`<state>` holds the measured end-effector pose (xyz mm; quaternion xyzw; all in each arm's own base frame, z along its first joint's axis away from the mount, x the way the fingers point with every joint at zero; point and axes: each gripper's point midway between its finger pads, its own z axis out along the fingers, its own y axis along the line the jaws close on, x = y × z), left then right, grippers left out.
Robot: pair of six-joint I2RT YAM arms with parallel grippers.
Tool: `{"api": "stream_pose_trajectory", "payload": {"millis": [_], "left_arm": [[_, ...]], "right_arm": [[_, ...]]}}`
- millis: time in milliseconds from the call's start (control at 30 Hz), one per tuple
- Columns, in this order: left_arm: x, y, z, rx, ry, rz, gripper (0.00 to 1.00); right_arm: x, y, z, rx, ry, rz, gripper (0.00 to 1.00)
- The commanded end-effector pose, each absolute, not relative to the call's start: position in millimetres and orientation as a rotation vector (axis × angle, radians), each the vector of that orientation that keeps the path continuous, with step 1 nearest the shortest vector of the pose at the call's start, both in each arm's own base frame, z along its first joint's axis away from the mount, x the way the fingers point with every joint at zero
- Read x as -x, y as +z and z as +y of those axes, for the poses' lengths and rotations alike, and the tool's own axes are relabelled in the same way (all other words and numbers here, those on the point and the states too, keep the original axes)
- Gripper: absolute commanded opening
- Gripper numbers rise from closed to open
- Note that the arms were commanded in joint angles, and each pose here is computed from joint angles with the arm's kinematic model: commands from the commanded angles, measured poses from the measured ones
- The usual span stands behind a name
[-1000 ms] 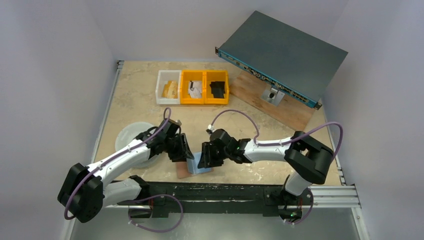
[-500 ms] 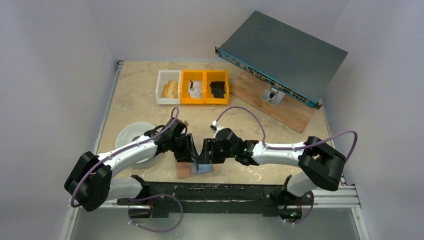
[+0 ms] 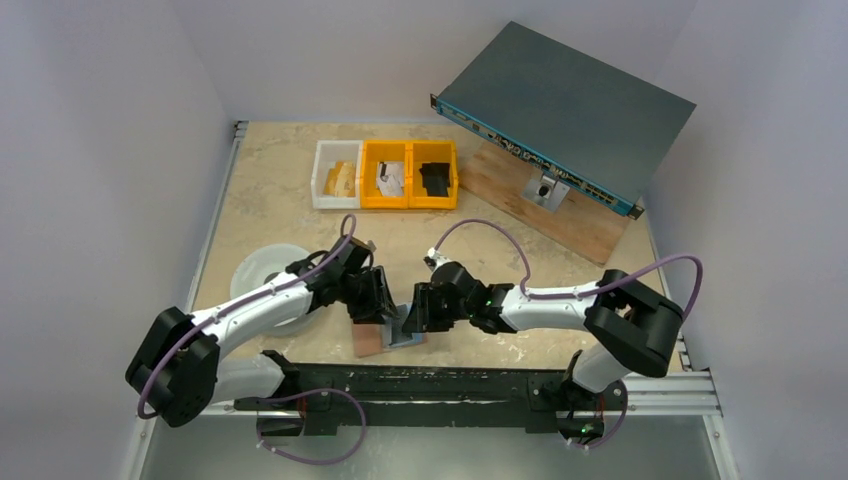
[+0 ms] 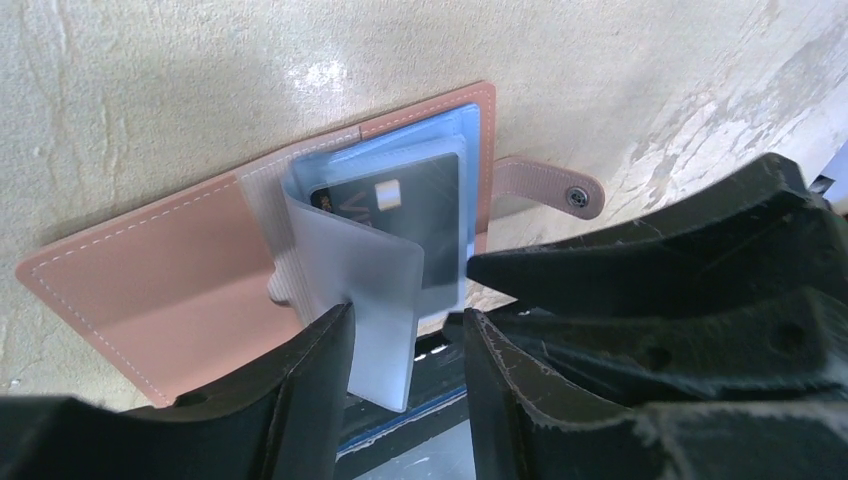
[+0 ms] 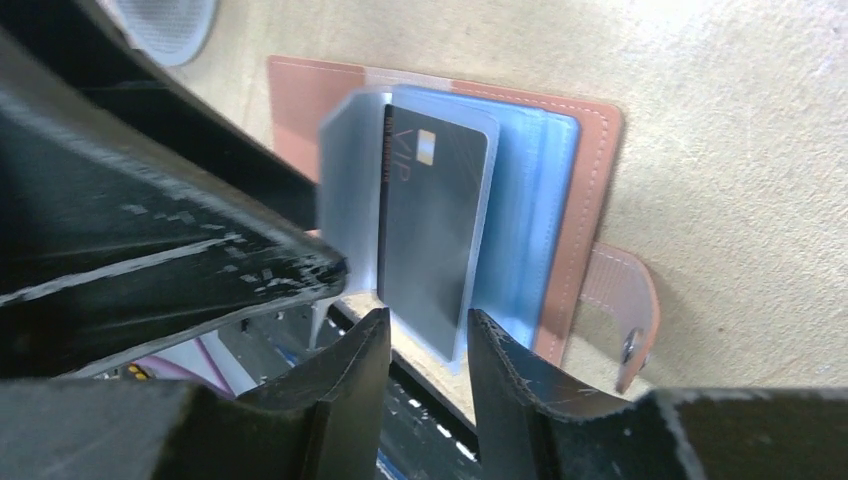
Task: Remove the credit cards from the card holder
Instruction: Remove the credit card from the card holder.
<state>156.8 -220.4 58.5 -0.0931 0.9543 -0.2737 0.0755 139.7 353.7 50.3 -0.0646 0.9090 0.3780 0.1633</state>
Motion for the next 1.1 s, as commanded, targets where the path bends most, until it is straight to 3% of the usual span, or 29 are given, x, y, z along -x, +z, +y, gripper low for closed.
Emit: {"api": "stream_pose_trajectory", "payload": {"millis": [0,333,533,1067], "left_arm": [[-162,71,-221,0.254,-0.833,2.813,0.44],[-167,105,-186,0.182,-0.613,2.730,0.52],[-168,127,-194,0.150,-0.689,2.699,0.54],[-158,38,-213,0.294,-0.802,2.819,0.35]], "right_arm": [[-147,45,358,0.168,1.064,2.584,0.33],[-145,33,358,0.166,1.039,2.622,0.19],[-145,32,358,0.167,1.035,2.627,0.17],[-143,30,352,0.173,1.006,2.639,0.14]]}}
